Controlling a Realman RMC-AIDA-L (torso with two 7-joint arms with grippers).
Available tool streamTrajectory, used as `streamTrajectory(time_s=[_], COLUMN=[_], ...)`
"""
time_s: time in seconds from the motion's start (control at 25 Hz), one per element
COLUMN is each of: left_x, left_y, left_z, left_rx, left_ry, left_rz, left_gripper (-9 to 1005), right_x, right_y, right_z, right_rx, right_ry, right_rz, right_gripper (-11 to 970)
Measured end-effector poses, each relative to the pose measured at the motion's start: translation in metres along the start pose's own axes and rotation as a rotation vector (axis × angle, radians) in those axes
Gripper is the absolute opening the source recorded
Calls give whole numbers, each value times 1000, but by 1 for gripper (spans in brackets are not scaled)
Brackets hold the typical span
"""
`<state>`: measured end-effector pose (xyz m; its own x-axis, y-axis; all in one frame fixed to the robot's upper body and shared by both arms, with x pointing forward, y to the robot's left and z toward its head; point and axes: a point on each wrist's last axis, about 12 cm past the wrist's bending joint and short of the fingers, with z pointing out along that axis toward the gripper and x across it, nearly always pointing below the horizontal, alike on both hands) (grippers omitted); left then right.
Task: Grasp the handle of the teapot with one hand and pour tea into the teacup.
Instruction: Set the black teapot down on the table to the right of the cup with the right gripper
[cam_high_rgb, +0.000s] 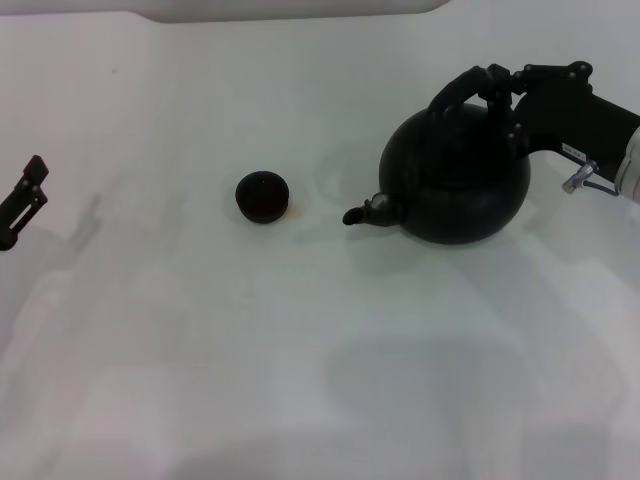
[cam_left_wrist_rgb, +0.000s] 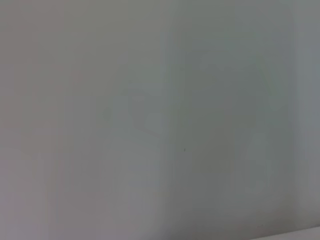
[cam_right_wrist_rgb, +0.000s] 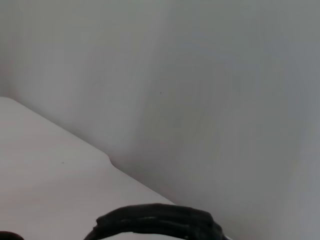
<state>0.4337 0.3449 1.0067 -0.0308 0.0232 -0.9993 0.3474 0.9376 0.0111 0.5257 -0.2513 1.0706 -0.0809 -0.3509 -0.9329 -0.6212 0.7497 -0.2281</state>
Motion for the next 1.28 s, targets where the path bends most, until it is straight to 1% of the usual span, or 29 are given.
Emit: streamTrajectory(time_s=[0.4, 0.64, 0.84, 1.04, 1.16, 1.28], left_x=[0, 0, 0, -1, -2, -4], left_y=[0, -1, 0, 1, 2, 4], left_z=[0, 0, 0, 0, 1, 2], left_rx=[3, 5, 3, -5, -8, -9], left_ry=[-1, -1, -2, -5, -9, -14], left_rz=[1, 1, 1, 1, 4, 12], left_gripper=[812, 813, 812, 812, 811, 811], right_x=[2, 3, 7, 17, 24, 32], right_y=[0, -4, -12, -21, -27, -32], right_z=[0, -3, -11, -27, -40, -55], right_rx=[-1, 3, 1, -22, -32, -41], right_ry=[5, 4, -18, -60, -88, -115], right_rz=[10, 11, 37, 80, 114, 125], right_gripper=[203, 220, 234, 248, 379, 485])
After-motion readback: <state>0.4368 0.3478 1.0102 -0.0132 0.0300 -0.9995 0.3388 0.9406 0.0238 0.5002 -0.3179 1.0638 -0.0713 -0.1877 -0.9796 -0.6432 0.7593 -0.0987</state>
